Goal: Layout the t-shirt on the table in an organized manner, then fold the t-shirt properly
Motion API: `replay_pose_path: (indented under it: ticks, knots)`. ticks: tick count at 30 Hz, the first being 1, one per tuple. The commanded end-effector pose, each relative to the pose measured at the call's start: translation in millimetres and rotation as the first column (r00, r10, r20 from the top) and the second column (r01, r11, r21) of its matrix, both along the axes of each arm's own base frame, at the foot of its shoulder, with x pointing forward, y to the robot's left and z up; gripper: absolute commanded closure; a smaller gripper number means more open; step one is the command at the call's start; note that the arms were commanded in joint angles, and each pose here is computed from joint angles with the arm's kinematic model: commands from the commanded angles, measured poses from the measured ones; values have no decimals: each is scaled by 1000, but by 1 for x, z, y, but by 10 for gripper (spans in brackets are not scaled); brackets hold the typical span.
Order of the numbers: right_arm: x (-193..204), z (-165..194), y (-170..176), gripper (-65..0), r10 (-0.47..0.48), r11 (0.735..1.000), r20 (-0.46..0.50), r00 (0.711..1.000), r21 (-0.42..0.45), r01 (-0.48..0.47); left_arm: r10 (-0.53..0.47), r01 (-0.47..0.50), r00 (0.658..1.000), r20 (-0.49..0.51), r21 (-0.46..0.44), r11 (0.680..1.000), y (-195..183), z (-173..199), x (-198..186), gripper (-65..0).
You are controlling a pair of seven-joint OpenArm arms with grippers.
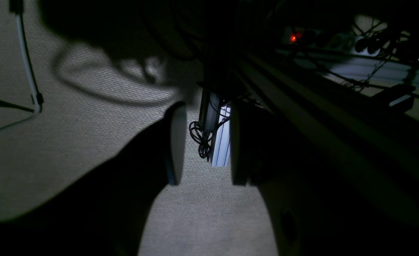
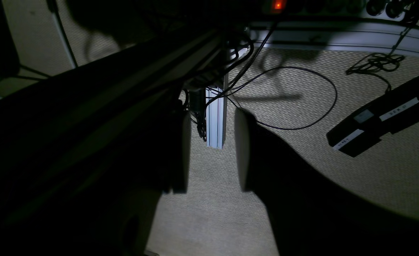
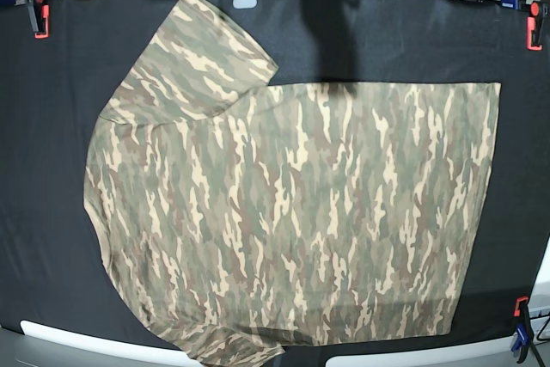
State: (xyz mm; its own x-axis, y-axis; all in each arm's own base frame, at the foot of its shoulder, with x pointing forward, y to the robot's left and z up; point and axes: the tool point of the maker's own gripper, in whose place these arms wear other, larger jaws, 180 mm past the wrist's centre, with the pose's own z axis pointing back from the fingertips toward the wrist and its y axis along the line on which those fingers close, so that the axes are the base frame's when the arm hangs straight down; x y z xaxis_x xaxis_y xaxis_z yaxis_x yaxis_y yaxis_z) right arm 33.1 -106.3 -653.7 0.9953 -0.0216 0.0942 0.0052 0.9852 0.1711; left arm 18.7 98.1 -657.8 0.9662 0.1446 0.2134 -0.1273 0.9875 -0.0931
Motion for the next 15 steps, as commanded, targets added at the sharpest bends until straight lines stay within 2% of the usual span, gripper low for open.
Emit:
replay_pose_path:
  ticks: [1,15]
  knots:
    - [4,1,0,-206,-1,1000,13,1000,3,1,1,-1,1000,7,-1,1000,0,0,-1,-189]
    - [9,1,0,-206,-7,1000,43,999,2,7,10,-10,1000,12,-1,1000,0,1,0,-189]
